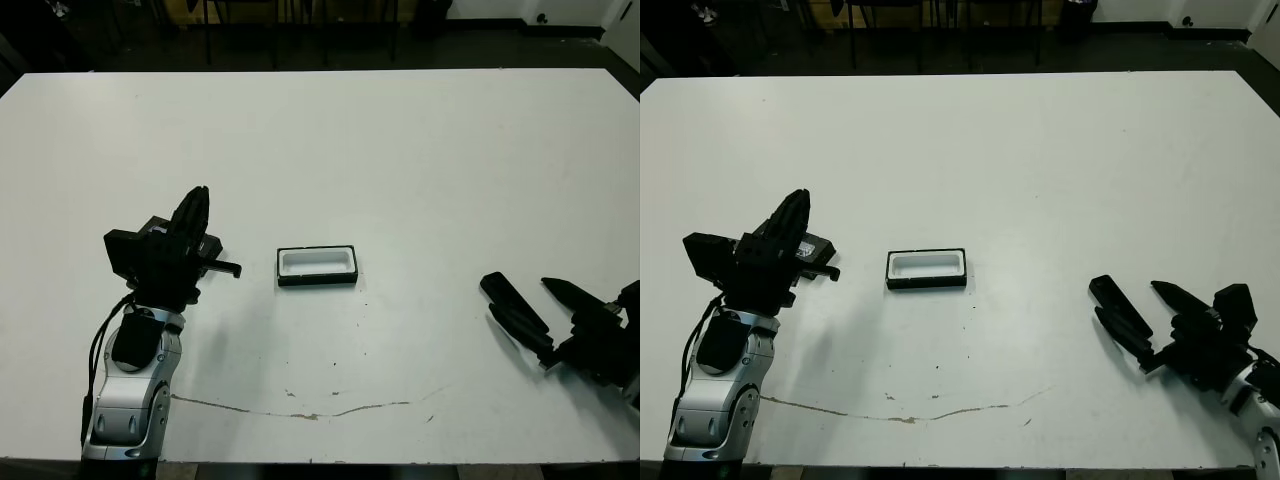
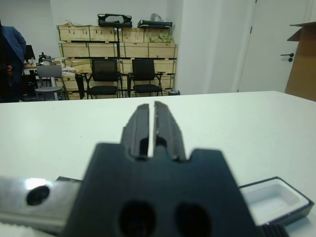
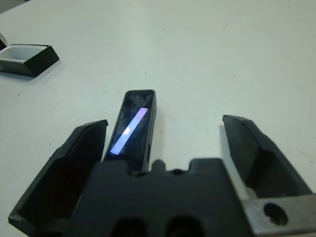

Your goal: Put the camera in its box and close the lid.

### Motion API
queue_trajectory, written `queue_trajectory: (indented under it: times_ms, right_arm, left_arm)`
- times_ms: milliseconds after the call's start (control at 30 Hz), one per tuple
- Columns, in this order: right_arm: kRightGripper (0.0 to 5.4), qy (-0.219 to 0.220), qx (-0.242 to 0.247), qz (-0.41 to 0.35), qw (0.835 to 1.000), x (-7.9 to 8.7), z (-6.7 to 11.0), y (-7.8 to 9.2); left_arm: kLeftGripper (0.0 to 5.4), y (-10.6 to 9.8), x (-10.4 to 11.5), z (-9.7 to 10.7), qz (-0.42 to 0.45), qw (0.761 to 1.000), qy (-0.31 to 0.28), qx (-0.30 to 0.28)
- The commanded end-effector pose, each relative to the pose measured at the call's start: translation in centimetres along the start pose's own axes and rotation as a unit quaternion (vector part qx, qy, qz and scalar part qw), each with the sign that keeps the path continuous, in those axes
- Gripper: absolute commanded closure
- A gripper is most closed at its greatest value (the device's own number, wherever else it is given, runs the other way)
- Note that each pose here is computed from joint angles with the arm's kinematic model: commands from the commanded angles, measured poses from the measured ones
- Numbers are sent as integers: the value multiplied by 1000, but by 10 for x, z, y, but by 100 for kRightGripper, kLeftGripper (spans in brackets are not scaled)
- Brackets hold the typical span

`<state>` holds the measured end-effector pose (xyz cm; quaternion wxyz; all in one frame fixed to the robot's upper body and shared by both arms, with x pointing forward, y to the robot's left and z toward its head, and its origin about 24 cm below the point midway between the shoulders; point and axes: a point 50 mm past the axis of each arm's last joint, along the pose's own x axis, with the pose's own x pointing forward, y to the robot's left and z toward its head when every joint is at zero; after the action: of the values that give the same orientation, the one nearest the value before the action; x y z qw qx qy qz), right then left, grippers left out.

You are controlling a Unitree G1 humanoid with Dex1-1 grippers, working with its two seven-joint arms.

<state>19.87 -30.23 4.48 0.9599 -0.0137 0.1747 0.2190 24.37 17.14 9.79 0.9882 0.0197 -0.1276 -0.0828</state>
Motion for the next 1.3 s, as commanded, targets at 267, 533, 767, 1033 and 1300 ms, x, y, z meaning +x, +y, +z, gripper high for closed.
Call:
queue_trajectory:
  times_ms: [267,533,767,1033,1300]
  right_arm:
    - [2,99,30,-9,995,-4,-39,18]
    - [2,126,3,23,992,-7,-46,22]
    - [24,140,29,7,990,-9,-54,21]
    - [160,119,104,-54,986,-16,-47,39]
    - [303,155,96,-78,980,-17,-42,44]
  left_arm:
    - [540,4,-3,-5,1,1000,17,7]
    - [540,4,-3,-4,0,1000,15,13]
    - [540,5,-4,-3,4,1000,18,7]
    - [540,6,-3,-2,2,1000,13,7]
    - [540,5,-3,0,5,1000,10,6]
